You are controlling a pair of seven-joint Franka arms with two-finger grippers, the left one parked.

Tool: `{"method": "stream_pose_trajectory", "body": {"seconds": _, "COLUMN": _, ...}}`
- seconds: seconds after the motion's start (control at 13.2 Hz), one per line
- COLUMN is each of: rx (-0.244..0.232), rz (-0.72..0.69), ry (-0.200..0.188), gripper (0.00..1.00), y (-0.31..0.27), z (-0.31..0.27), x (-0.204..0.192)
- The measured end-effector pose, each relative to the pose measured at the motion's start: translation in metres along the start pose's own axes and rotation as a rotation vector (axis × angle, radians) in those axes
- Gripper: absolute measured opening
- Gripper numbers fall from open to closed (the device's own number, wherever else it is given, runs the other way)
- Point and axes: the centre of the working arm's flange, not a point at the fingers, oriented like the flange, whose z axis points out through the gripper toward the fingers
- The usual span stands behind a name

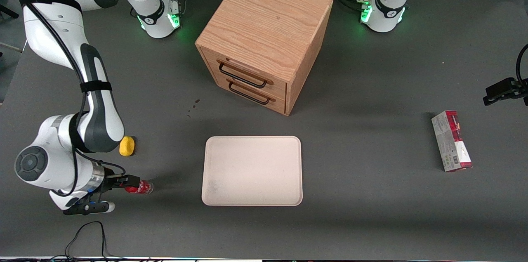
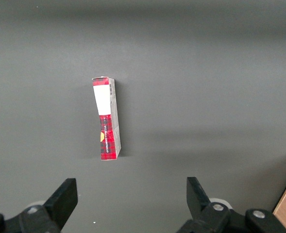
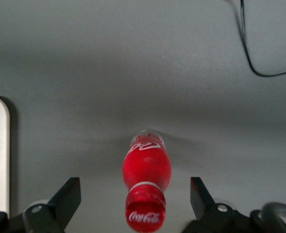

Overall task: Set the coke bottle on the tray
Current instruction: 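Close the right gripper around the bottle's body and lift it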

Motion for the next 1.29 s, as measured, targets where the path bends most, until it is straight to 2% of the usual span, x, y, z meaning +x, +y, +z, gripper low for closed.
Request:
{"method": "stream_pose_trajectory", "body": {"seconds": 0.53, "rx": 0.0, "rz": 0.004, "ry": -0.008, "gripper": 1.0, "y": 0.003, "z": -0.002, "x": -0.003}}
{"method": "stream_pose_trajectory", "body": {"seconds": 0.68, "rx": 0.0, "rz": 0.005, "ry": -0.007, "gripper": 0.83, "y": 0.003, "z": -0.002, "x": -0.002}}
{"method": "stream_pose_trajectory", "body": {"seconds": 0.91, "rx": -0.001, "rz": 0.005, "ry": -0.003, "gripper": 0.44, "y": 0.004, "z": -0.004, "x": -0.002}}
{"method": "stream_pose_trajectory", "body": {"seconds": 0.98, "rx": -0.002, "rz": 0.006, "ry": -0.001, "gripper": 0.34, "y": 0.005, "z": -0.006, "x": -0.002}}
{"method": "stream_pose_trajectory", "body": {"seconds": 1.29, "rx": -0.002, "rz": 0.006, "ry": 0.0, "gripper": 0.32, "y": 0.005, "z": -0.007, "x": -0.002}}
